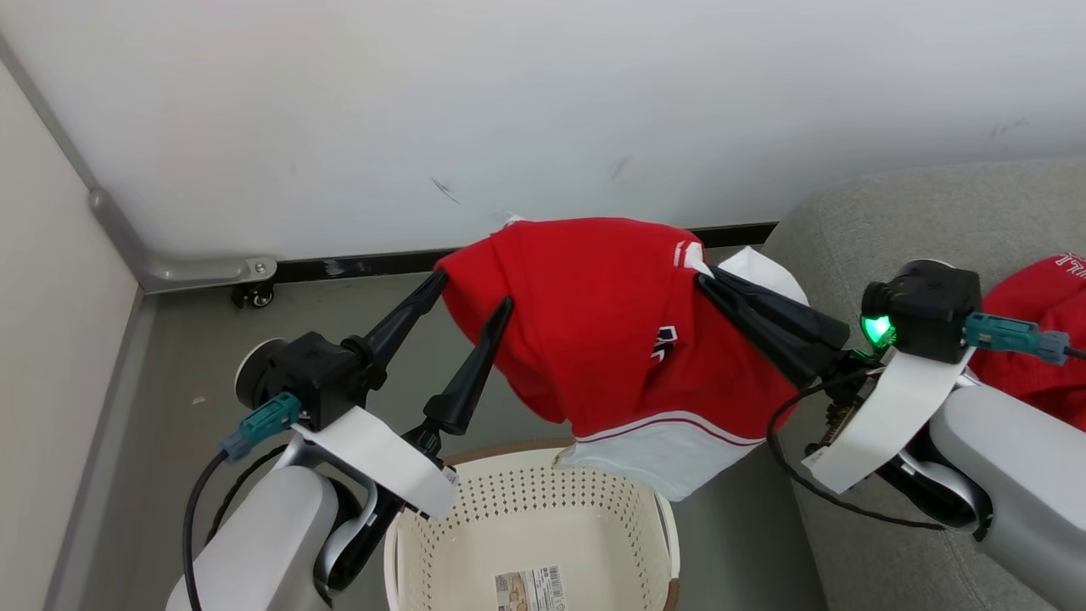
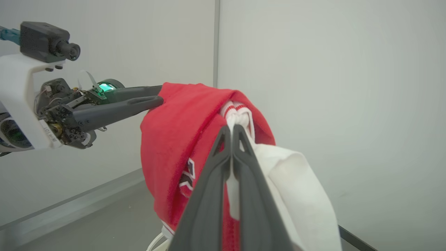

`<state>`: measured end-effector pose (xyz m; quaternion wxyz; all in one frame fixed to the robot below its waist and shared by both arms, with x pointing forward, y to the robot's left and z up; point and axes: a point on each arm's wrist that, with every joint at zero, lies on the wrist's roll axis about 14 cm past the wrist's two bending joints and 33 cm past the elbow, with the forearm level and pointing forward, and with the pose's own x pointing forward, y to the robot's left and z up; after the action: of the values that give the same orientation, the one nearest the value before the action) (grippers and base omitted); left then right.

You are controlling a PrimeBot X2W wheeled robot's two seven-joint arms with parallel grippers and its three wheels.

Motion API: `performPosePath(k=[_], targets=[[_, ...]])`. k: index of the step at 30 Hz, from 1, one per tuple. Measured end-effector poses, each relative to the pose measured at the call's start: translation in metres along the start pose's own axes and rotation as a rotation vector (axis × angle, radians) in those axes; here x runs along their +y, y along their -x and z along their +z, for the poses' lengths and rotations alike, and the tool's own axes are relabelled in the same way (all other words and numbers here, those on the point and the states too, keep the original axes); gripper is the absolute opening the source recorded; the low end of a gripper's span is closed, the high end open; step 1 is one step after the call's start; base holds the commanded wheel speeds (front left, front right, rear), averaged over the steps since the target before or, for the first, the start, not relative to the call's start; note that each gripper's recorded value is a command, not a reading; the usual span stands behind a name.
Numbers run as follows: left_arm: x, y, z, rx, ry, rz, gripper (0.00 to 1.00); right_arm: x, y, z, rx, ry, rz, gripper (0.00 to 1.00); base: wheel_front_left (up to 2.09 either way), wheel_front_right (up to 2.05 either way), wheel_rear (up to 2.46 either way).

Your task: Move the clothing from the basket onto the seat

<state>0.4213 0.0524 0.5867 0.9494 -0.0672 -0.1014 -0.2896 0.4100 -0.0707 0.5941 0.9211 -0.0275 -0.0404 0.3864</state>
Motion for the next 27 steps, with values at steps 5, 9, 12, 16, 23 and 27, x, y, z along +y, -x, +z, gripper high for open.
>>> performPosePath(k=[5, 9, 12, 16, 23, 27], targets=[[0.002, -0.002, -0.004, 0.007, 0.015, 0.014, 1.0, -0.024, 0.013, 0.001, -0.007, -0.004, -0.083, 0.0, 0.0, 0.0, 0.0], [0.003, -0.005, -0.003, 0.004, 0.022, 0.019, 1.0, -0.043, 0.026, 0.007, -0.032, 0.0, -0.15, 0.0, 0.0, 0.0, 0.0], [0.002, -0.007, -0.004, 0.002, 0.03, 0.019, 1.0, -0.052, 0.037, 0.005, -0.034, -0.011, -0.195, 0.0, 0.0, 0.0, 0.0], [-0.002, -0.009, -0.007, 0.004, 0.043, 0.015, 1.0, -0.068, 0.056, 0.002, -0.031, -0.017, -0.265, 0.0, 0.0, 0.0, 0.0], [-0.013, -0.021, 0.0, -0.027, 0.052, -0.006, 1.0, -0.085, 0.089, -0.003, -0.032, -0.02, -0.371, 0.0, 0.0, 0.0, 0.0], [-0.022, -0.027, 0.001, -0.032, 0.052, -0.032, 1.0, -0.091, 0.106, -0.003, -0.036, -0.022, -0.422, 0.0, 0.0, 0.0, 0.0]])
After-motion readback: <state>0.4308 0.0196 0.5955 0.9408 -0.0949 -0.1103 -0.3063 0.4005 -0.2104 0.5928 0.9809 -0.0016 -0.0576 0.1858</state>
